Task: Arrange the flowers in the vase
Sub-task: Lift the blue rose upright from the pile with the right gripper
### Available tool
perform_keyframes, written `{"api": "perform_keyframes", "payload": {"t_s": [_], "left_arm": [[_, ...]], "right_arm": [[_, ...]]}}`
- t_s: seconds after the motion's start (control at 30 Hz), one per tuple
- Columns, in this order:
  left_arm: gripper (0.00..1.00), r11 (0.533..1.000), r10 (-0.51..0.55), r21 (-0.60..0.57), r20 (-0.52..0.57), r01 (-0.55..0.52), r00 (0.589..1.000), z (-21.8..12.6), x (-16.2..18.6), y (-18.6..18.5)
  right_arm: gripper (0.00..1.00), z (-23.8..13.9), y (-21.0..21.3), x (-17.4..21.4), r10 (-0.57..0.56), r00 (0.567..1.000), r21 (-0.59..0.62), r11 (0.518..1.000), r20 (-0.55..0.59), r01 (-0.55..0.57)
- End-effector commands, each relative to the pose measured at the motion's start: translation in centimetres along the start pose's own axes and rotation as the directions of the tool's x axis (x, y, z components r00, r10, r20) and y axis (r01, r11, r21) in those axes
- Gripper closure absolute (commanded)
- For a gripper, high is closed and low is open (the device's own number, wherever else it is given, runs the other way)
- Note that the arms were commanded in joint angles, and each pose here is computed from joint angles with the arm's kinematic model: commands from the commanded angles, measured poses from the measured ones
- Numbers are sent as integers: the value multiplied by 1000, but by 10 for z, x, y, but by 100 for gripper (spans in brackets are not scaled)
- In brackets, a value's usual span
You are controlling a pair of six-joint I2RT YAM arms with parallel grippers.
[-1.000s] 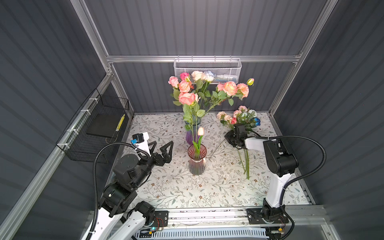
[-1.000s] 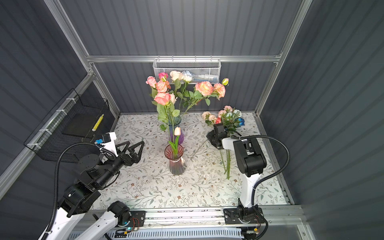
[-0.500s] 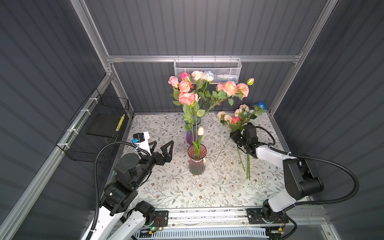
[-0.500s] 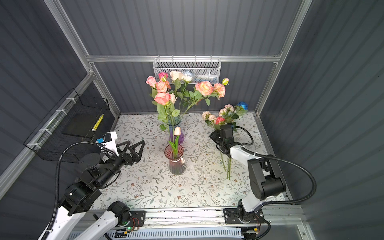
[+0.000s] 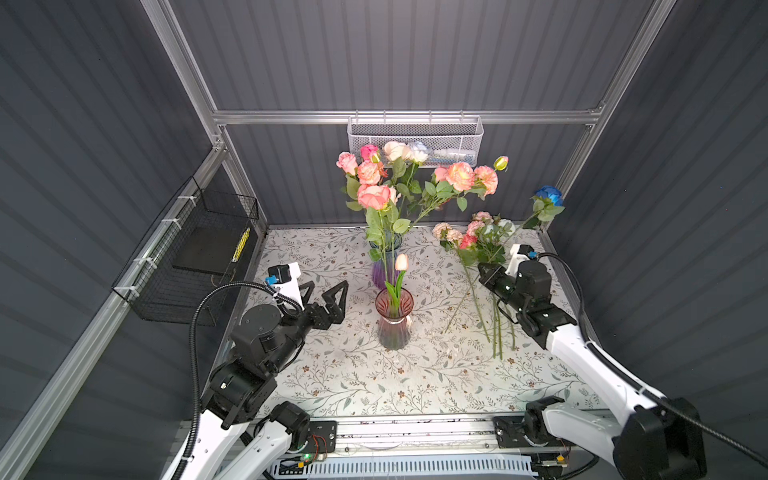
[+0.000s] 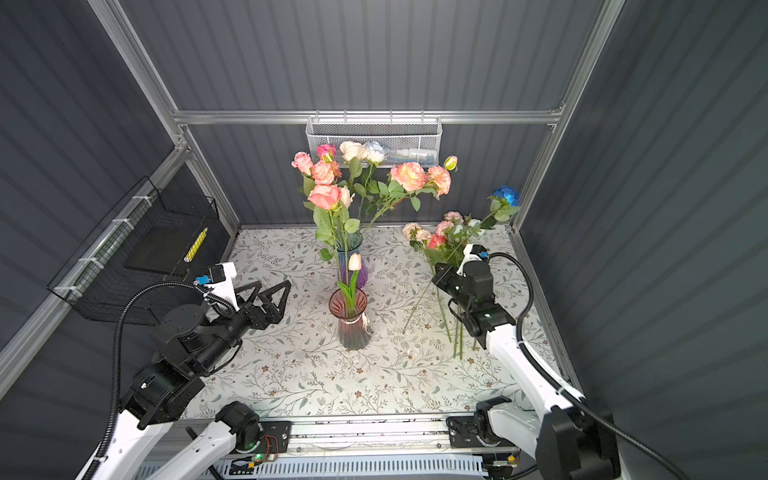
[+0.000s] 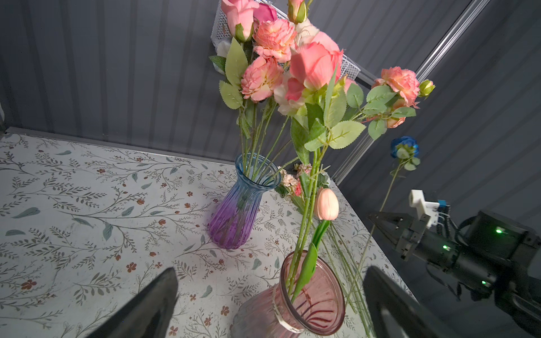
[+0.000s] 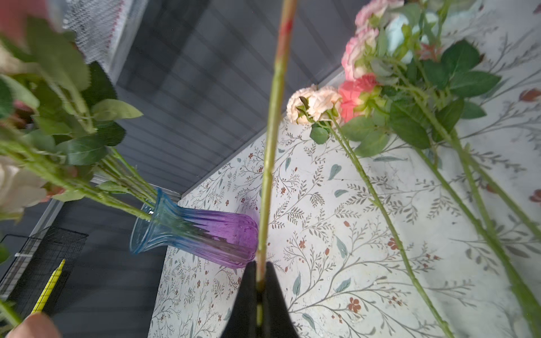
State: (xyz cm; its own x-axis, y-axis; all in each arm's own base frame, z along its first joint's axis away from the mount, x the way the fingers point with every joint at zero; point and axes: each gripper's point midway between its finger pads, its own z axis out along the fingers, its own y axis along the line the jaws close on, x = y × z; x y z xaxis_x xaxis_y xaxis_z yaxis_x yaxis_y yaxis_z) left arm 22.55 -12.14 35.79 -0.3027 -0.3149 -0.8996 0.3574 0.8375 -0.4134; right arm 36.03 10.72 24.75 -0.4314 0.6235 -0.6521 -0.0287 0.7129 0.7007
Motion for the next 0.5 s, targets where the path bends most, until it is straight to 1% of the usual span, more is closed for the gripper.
{"api": "perform_keyframes", "payload": {"t_s": [0.0, 0.13, 0.27, 0.33, 0.4, 0.47], "left_arm": [[0, 1000, 6, 8, 20, -6, 1000, -4, -9, -4], [0, 1000, 9, 12, 23, -9, 1000, -4, -12, -6], [0, 1000, 12, 8, 28, -12, 1000, -5, -14, -5], [0, 1000, 13, 7, 27, -13, 1000, -4, -14, -5], [0, 1000, 15, 6, 26, -15, 1000, -4, -14, -6], [0, 1000, 15, 8, 27, -15, 1000, -4, -14, -6]], "right_arm": [[100, -28, 5, -17, -88, 994, 23, 996, 62, 86], [100, -66, 39, -39, -151, 979, -57, 985, 138, 160], [100, -103, 79, -60, -201, 955, -163, 957, 219, 239], [100, -115, 105, -66, -227, 946, -239, 929, 232, 282], [100, -124, 133, -69, -265, 935, -312, 891, 237, 331], [100, -130, 166, -64, -332, 911, -361, 841, 246, 404]]}}
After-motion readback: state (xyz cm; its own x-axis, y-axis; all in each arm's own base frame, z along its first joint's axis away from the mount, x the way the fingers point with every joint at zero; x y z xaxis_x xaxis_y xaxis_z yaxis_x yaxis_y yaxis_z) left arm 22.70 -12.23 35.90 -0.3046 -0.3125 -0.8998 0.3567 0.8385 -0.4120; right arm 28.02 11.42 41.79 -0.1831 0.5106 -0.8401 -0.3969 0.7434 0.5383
